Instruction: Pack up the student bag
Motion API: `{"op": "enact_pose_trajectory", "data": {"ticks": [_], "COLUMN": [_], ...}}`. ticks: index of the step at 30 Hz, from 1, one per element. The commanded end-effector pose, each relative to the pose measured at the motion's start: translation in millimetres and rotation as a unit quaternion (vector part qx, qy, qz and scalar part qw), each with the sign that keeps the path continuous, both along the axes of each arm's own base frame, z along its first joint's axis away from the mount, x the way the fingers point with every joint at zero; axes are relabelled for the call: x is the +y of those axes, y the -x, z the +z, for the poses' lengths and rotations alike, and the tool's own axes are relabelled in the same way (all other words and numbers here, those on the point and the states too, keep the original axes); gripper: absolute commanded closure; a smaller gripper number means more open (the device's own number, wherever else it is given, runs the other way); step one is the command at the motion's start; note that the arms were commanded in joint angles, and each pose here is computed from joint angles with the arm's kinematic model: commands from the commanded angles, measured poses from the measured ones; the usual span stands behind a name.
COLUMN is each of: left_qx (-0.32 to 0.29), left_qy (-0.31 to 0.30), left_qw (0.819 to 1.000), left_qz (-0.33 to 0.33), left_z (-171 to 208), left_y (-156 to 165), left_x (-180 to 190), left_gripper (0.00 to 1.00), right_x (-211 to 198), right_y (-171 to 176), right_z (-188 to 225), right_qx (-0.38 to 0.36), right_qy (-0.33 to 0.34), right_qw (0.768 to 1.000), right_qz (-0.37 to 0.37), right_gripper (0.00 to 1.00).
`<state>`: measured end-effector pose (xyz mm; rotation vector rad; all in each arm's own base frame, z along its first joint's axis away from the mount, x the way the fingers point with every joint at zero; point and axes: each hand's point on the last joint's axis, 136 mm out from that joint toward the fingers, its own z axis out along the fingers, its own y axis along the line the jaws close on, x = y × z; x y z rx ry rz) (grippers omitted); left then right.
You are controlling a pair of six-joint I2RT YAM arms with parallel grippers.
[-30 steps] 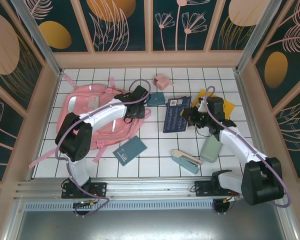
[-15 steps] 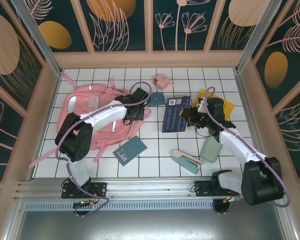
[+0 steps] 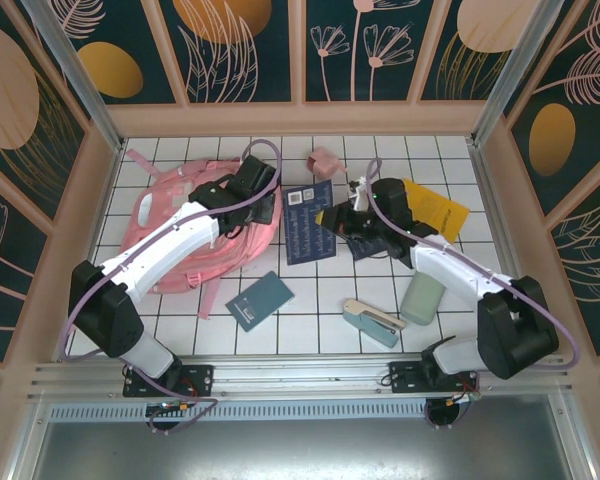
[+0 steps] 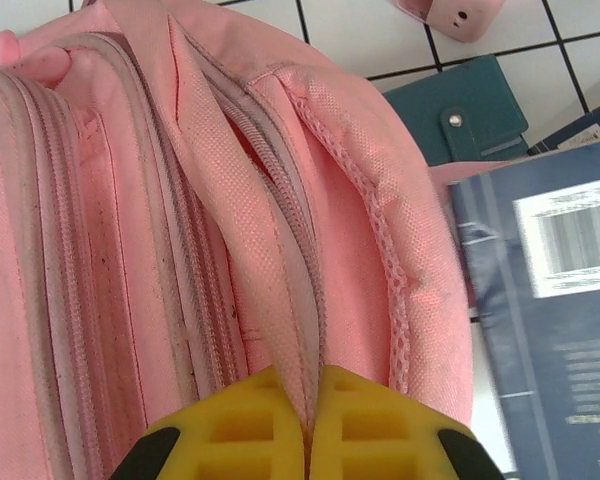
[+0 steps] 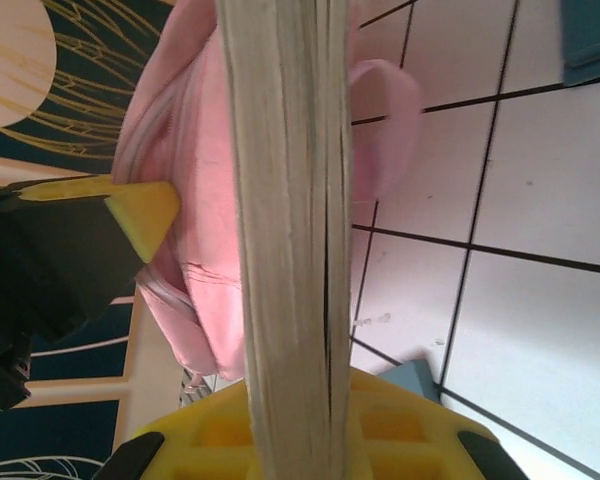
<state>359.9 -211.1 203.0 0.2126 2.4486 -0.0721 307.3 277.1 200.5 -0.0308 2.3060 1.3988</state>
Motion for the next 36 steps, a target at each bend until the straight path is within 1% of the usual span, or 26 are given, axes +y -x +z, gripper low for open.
{"op": "enact_pose_trajectory", "data": {"ticks": [1, 7, 12, 15, 17, 19, 21, 26, 32, 36], "left_qx": [-0.021, 0.021, 0.041, 0.047, 0.051, 0.054, 0.056, 0.069, 0.086, 0.089], "left_qy": [0.027, 0.079, 0.115, 0.132, 0.136, 0.135, 0.135, 0.141, 0.139, 0.131], "left_qw": [0.999, 0.997, 0.992, 0.990, 0.989, 0.989, 0.989, 0.987, 0.986, 0.987], "left_qz": [-0.006, -0.006, -0.013, -0.019, -0.021, -0.019, -0.017, -0.020, -0.017, -0.015], "left_z": [14.1, -11.8, -23.5, -25.8, -29.4, -33.6, -36.7, -48.3, -65.0, -71.2], "left_y": [-6.2, -8.1, -9.8, -9.4, -8.7, -8.3, -6.9, -1.7, 2.9, 2.7], "left_x": [-2.8, -16.1, -28.9, -34.8, -36.9, -35.7, -34.4, -35.1, -34.4, -32.9], "left_gripper": [1.00, 0.97, 0.97, 0.91, 0.89, 0.91, 0.90, 0.83, 0.81, 0.82], "right_x": [11.8, -5.6, -13.1, -13.3, -12.8, -13.0, -11.8, -9.8, -8.7, -11.1], "right_y": [-14.4, -21.4, -18.6, -16.6, -16.1, -16.5, -16.4, -16.9, -14.4, -13.0], "right_z": [32.3, 10.9, 3.2, 0.3, 0.7, 0.4, 0.8, -1.1, -6.5, -8.7], "right_qx": [-0.047, -0.038, -0.032, -0.029, -0.030, -0.030, -0.030, -0.026, -0.019, -0.018], "right_qy": [-0.020, 0.037, 0.054, 0.055, 0.053, 0.053, 0.050, 0.046, 0.043, 0.046], "right_qw": [0.999, 0.997, 0.996, 0.996, 0.996, 0.996, 0.996, 0.997, 0.997, 0.997], "right_qz": [-0.008, -0.056, -0.067, -0.065, -0.064, -0.066, -0.063, -0.060, -0.056, -0.059], "right_gripper": [1.00, 1.00, 1.00, 1.00, 1.00, 1.00, 1.00, 1.00, 1.00, 1.00]}}
